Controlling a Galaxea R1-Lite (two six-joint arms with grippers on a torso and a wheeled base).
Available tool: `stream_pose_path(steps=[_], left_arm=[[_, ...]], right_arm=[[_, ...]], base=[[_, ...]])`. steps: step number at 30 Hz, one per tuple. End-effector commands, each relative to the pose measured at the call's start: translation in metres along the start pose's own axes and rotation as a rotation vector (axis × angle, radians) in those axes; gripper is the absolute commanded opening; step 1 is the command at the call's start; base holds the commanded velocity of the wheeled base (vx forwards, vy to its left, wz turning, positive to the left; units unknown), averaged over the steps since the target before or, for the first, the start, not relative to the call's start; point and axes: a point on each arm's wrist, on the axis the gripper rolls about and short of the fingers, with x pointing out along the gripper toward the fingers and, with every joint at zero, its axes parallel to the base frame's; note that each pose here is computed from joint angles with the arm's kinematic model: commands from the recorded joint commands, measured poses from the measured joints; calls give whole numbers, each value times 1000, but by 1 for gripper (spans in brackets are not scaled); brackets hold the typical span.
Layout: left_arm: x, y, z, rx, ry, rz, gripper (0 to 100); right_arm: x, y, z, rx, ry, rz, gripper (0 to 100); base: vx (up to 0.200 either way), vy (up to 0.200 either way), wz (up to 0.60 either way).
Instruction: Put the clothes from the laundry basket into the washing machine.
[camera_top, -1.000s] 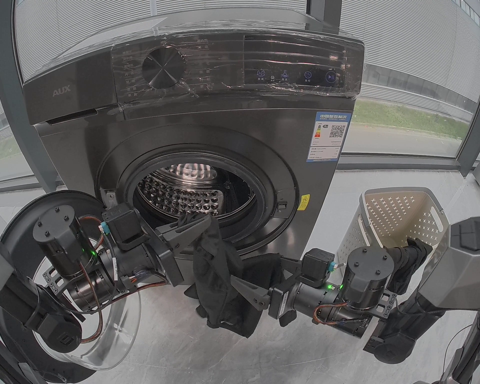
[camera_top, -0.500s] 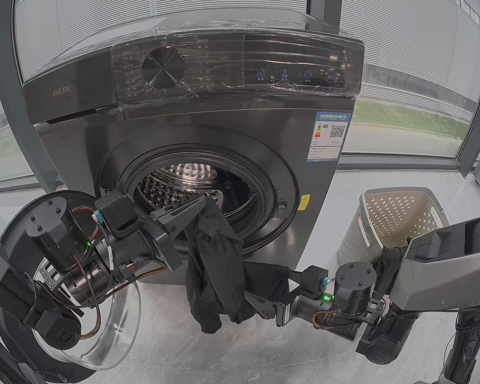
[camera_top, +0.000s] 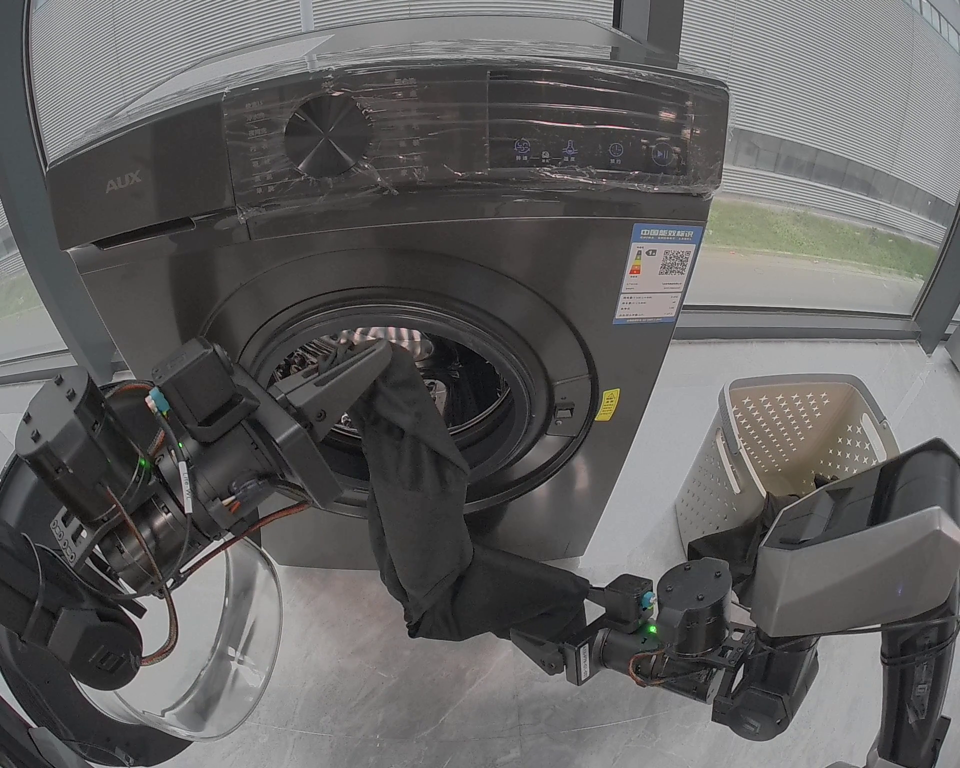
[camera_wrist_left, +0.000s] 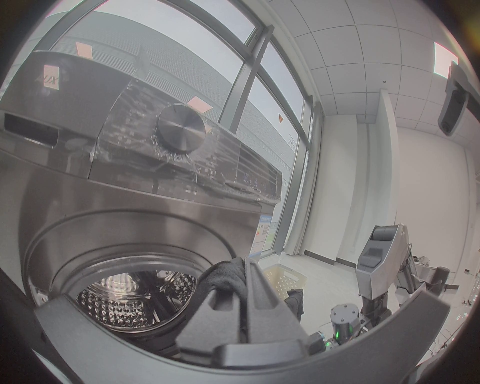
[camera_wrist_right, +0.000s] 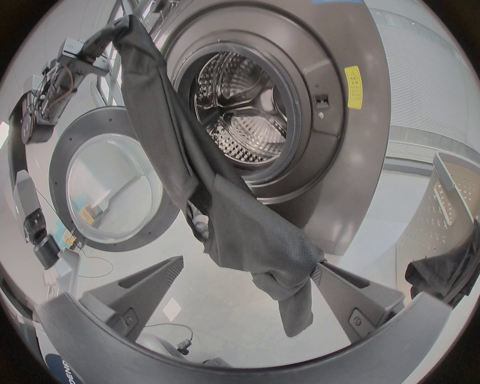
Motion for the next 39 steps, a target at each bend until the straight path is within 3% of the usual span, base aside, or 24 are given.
stream_pose_path(steps=[1,6,9,16,21,26,29,31,39], left_arm=[[-2,-1,12,11,-42,3,0],[-2,-1,14,13,-52,11,0],[-4,-3,25,22,-92,12,0],[-8,-6,37,0,-131,10,0],[-8,-6,36,-1,-129,12,0],[-7,-6,36,-3,-127,10,0],[-6,-6,36,-3,-127,10,0],[-4,-6,40,1,-141,9,0],[-4,-6,43,5,-152,5,0]], right_arm=[[3,-4,-22,6,80,-16,100],[3,-5,-31,9,117,-25,100],[0,-9,-40,13,157,-71,100],[-8,-22,-52,46,213,-118,100],[-7,-23,-42,52,170,-123,100],[3,-17,-25,39,83,-81,100],[10,-10,-19,31,47,-44,100],[21,3,-11,13,2,21,100],[44,3,-4,12,-56,87,100]], base=[[0,0,0],[0,0,0],[0,0,0],[0,0,0],[0,0,0],[0,0,0],[0,0,0],[0,0,0],[0,0,0]])
